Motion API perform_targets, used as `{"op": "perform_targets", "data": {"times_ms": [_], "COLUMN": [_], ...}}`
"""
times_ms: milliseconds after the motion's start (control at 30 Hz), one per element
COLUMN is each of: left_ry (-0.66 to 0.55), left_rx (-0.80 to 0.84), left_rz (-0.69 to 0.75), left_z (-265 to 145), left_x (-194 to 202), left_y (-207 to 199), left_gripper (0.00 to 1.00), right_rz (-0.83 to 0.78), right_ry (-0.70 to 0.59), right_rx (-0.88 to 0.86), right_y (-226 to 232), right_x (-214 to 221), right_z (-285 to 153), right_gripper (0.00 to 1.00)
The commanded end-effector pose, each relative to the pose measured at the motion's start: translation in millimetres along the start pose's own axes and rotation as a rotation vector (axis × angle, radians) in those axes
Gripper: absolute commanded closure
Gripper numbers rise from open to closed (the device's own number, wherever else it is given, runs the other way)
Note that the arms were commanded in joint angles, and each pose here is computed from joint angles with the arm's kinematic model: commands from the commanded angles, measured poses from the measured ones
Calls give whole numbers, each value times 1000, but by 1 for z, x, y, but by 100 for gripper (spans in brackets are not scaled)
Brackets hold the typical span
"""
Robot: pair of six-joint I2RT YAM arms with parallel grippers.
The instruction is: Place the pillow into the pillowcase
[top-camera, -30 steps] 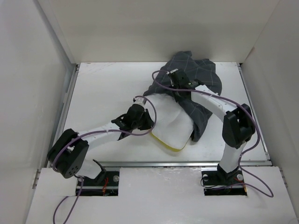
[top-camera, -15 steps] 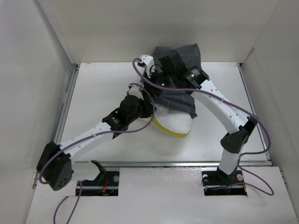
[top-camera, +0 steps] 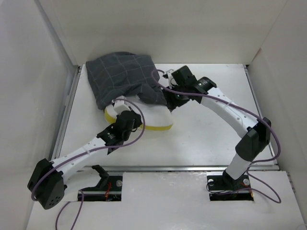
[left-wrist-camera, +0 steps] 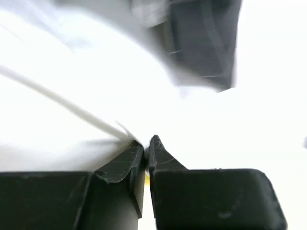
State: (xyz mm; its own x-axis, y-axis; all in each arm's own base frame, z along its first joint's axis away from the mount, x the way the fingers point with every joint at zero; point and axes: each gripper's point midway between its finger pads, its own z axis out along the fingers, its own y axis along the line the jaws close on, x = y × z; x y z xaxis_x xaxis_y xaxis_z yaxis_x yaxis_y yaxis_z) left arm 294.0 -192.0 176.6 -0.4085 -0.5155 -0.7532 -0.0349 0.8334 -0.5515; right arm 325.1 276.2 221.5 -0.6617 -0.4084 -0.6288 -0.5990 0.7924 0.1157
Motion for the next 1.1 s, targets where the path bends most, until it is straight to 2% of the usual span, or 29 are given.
{"op": "perform_targets", "data": {"times_ms": [0,100,200,267,333,433,533,567,633,700,733,767,833,867,967,1000,1067], "left_ry": [-36,-13,3,-8,-35,-44,-61,-68,-93,-128,-138,-145,-178,-186,-230,-240,-276], "left_rx": [-101,-94,-101,-88,-91,-122,-118,-109,-94,-98,-100,-107,-114,-120,-157,-166,-203], "left_rz": [-57,-101,-118,-137,-144,-141,-161,-168,-184,-195,-197,-185,-182,-182,-169,-168,-193], "left_z": [-5,-9,-15,-19,-23,-29,-33,-35,-38,-40,-41,-41,-42,-41,-38,-36,-31], "left_x": [5,16,19,13,6,4,-3,-6,-16,-26,-31,-32,-44,-46,-56,-57,-61], "left_y": [35,41,45,42,44,53,51,49,43,42,40,42,38,38,40,41,43], "left_gripper": [100,100,100,100,100,100,100,100,100,100,100,100,100,100,100,100,100], "right_rz": [18,-71,-206,-270,-281,-275,-324,-342,-350,-355,-357,-347,-301,-282,-255,-247,-185], "right_ry": [-160,-208,-233,-257,-289,-370,-390,-352,-355,-310,-306,-304,-314,-330,-345,-305,-322], "right_rx": [214,195,89,88,97,166,166,170,172,182,171,170,171,177,130,114,65], "right_y": [-31,-19,17,28,32,26,30,28,31,28,30,31,32,32,40,41,49], "right_x": [-17,-18,-17,-23,-33,-65,-82,-76,-88,-80,-80,-80,-83,-88,-91,-79,-76], "right_z": [-51,-47,-20,-5,20,32,60,82,93,119,123,127,128,121,88,80,37], "right_gripper": [39,37,34,31,29,27,26,25,25,27,31,44,83,100,100,100,100]}}
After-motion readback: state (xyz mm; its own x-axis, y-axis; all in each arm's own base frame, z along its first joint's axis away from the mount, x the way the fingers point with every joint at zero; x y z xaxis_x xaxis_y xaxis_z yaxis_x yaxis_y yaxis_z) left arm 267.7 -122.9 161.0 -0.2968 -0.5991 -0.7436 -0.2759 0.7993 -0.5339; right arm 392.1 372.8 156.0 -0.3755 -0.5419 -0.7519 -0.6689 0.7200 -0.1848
